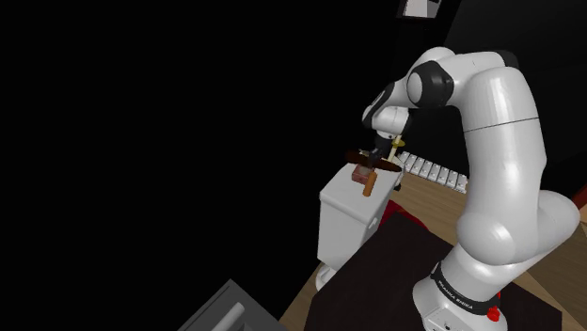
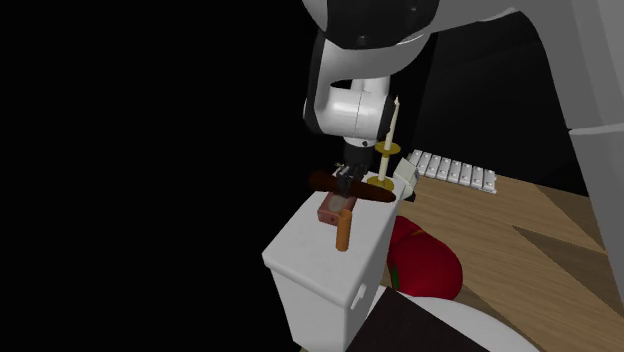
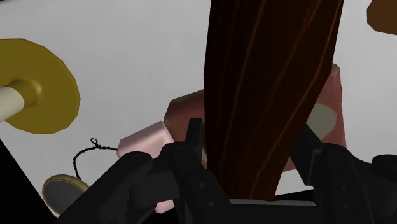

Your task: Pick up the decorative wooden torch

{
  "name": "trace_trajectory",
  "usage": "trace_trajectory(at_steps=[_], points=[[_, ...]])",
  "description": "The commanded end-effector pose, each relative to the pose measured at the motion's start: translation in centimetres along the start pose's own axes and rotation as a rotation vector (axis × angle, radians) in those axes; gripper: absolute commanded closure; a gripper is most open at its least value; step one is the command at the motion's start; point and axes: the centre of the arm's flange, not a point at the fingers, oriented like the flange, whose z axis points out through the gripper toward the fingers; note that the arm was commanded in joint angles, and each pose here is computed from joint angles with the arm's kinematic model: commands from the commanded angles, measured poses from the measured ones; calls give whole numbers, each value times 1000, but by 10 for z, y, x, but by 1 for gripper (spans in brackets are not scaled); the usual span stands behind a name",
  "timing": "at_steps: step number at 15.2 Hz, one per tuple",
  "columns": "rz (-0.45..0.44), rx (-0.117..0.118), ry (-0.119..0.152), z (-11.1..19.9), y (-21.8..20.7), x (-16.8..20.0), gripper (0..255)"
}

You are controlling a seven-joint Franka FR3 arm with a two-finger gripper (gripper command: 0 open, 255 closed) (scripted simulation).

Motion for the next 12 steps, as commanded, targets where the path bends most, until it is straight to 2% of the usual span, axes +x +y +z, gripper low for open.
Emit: trace_trajectory(at_steps=[1, 10, 12], points=[[0, 0, 0, -11, 1, 0, 255], [0, 0, 0, -58, 0, 3, 255], [0, 0, 0, -59, 0, 3, 255]])
